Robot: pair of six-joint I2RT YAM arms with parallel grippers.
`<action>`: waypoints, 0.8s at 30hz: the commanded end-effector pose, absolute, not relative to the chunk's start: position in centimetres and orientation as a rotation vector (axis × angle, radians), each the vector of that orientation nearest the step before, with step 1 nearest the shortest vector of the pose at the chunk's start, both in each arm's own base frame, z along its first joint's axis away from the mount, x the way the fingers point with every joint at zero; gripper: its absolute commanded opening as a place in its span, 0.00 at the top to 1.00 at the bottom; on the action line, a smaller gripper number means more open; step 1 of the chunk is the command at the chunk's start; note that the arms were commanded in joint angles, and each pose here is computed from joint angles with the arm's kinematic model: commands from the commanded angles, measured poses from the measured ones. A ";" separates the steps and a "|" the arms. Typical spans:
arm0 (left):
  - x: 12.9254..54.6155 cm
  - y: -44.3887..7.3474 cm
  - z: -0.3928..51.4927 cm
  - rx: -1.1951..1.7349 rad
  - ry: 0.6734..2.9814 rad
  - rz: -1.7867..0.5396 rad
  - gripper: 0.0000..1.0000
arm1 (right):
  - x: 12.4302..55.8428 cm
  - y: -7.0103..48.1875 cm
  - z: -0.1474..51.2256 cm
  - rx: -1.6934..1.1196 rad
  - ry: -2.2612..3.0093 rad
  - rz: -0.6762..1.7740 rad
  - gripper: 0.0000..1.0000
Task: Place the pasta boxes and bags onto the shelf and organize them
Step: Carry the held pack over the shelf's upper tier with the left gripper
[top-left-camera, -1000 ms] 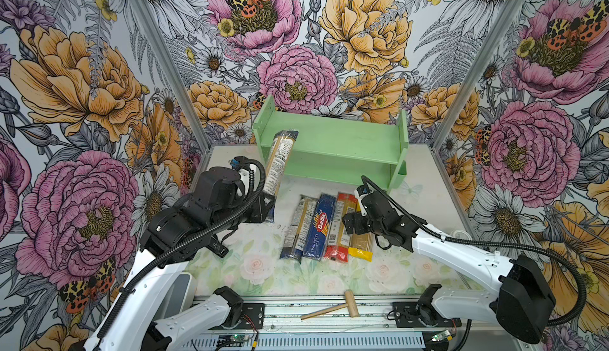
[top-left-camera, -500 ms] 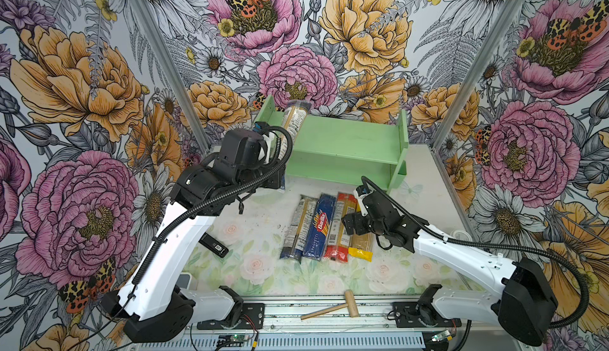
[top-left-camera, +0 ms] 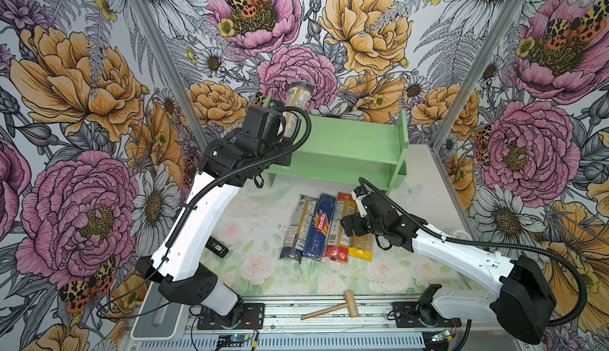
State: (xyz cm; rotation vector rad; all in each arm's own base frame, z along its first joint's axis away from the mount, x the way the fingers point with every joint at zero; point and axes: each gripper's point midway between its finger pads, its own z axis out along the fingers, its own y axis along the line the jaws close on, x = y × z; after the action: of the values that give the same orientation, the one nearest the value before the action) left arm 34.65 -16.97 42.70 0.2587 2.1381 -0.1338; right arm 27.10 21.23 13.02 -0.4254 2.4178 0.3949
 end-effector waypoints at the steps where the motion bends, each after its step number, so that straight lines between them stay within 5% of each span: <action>1: 37.2 -16.1 48.0 0.159 1.944 -0.139 1.00 | 26.8 21.6 12.7 -0.467 2.418 0.395 0.02; 24: 44.3 -14.8 43.3 0.128 2.046 -0.021 1.00 | 26.7 21.6 11.8 -0.499 2.438 0.381 0.01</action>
State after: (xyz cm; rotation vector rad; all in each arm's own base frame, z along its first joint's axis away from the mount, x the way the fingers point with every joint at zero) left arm 42.60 -15.16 37.33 0.1973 2.2553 0.0343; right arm 27.03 21.29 12.30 -0.4630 2.4312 0.3781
